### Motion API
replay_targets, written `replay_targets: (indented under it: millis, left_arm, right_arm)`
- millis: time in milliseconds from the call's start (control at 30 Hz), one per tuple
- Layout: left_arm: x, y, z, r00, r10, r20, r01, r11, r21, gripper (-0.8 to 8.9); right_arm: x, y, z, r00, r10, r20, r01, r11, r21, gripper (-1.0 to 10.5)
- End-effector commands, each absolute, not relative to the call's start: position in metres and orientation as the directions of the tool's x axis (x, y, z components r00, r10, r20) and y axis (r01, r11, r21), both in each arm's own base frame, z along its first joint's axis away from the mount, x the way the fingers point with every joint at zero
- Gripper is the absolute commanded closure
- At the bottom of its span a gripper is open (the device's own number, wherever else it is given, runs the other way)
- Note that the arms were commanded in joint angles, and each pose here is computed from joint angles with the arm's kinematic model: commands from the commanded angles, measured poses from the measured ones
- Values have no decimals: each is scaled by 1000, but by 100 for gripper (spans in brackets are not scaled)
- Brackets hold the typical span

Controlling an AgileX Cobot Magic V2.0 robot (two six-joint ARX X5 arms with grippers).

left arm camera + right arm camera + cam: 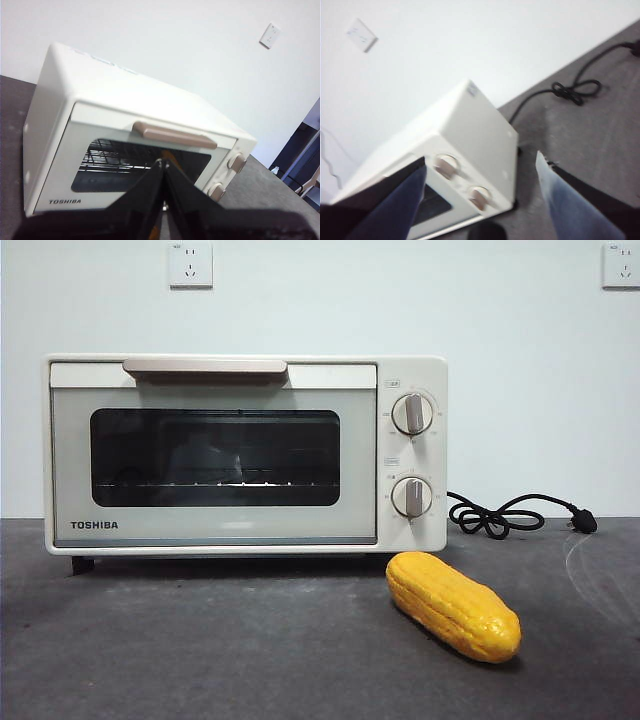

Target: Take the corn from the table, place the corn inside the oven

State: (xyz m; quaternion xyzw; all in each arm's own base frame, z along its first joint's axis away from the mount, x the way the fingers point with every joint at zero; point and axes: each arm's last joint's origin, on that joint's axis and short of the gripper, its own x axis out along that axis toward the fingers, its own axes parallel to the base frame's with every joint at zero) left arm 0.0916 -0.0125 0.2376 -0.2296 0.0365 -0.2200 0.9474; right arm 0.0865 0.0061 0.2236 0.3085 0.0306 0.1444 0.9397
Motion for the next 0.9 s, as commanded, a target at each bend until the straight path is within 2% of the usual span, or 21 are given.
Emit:
replay_targets:
  millis: [33,267,500,600,733,900]
  left_arm:
    - [97,-13,256,898,-440,7,395,798,-455,819]
    - [119,-15,305,856,-516,-27,455,777,-434,819]
    - [149,-23,345,730,-679,-82,575,674,-465,819]
    - [159,-29,357,689,-709,-147,593,669,-448,819]
    - [166,-38,370,651,-725,-227,611,677,-411,819]
    - [170,-47,382,643,-695,-322,592,717,-368,819]
  right_arm:
    - [87,7,240,946,322,39,-282,755,592,572]
    - [99,7,270,944,329,13,-268,745,612,572]
    - [122,7,287,933,353,-66,-229,726,648,573]
    - [133,8,288,901,421,-108,-253,710,657,578]
    - [148,11,287,826,543,-150,-333,685,648,784]
    - [162,20,290,749,635,-188,-402,662,632,794]
